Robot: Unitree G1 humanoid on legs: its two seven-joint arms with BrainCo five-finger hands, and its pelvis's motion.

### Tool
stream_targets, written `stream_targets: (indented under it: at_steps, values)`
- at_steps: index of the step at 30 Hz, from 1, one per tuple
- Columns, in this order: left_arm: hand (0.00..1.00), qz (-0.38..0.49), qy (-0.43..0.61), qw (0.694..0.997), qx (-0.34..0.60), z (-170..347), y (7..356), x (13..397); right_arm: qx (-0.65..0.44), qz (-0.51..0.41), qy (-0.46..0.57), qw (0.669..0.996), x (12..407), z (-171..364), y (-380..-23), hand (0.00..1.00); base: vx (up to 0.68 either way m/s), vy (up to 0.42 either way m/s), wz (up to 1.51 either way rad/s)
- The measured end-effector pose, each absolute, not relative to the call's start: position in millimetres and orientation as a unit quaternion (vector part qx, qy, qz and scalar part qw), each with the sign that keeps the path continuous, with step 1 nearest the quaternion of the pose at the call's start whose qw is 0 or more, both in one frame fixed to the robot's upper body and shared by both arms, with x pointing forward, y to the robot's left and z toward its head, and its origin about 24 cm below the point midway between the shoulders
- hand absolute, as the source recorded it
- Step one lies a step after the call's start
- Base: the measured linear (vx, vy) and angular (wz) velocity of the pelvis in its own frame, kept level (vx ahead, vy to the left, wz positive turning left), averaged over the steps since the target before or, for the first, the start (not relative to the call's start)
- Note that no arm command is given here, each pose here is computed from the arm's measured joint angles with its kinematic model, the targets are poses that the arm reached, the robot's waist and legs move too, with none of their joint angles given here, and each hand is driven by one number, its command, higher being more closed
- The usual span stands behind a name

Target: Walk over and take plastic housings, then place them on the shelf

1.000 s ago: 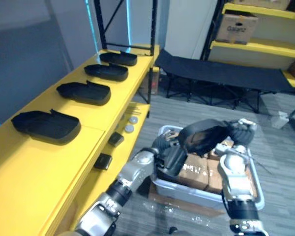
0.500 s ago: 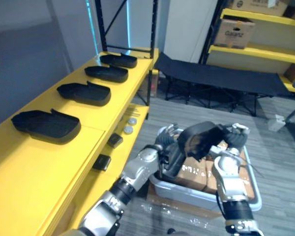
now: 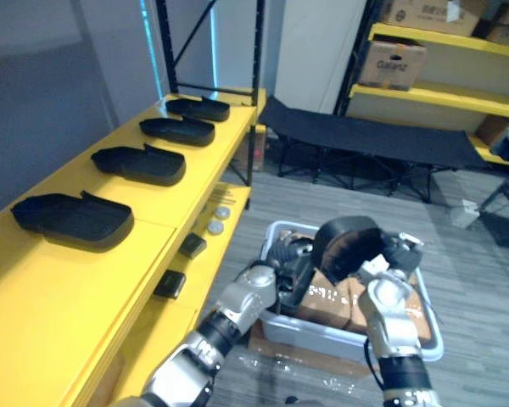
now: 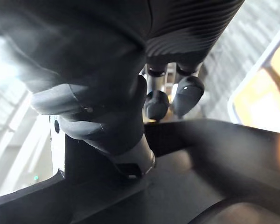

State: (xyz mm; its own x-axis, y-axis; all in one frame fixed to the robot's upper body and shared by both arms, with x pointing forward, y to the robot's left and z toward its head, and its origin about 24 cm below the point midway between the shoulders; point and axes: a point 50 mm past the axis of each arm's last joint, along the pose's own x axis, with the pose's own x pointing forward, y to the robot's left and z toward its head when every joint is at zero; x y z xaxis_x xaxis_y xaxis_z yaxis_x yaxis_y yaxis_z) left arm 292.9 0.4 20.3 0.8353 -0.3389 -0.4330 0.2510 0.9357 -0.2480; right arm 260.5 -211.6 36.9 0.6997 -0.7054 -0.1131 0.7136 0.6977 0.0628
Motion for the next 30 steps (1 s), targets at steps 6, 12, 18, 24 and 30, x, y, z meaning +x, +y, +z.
stream_targets:
  at_steps: [6, 12, 18, 24, 30]
  values:
    - [0.0, -0.065, 0.286, 0.954, -0.063, -12.8, 17.0, 281.8, 0.06, -0.392, 0.052, 0.916, 251.7, 28.0, -212.5, 1.0, 0.01, -0.014, -0.09]
    - [0.0, 0.024, 0.268, 0.96, -0.077, -12.7, 33.8, 288.1, 0.057, -0.402, 0.062, 0.912, 243.3, 20.6, -215.2, 1.0, 0.01, -0.004, -0.01]
    - [0.0, 0.118, 0.277, 0.949, -0.096, -24.9, 55.8, 282.2, 0.071, -0.414, 0.07, 0.905, 241.6, 18.1, -213.4, 1.0, 0.0, 0.0, 0.0]
    - [0.0, 0.163, 0.237, 0.949, -0.131, -19.8, 68.9, 286.3, 0.078, -0.438, 0.089, 0.891, 232.8, 9.8, -214.3, 1.0, 0.0, 0.0, 0.0]
    - [0.0, 0.163, 0.201, 0.954, -0.153, -11.0, 70.6, 284.9, 0.174, -0.5, 0.14, 0.837, 217.6, -12.6, -229.5, 1.0, 0.0, 0.0, 0.0]
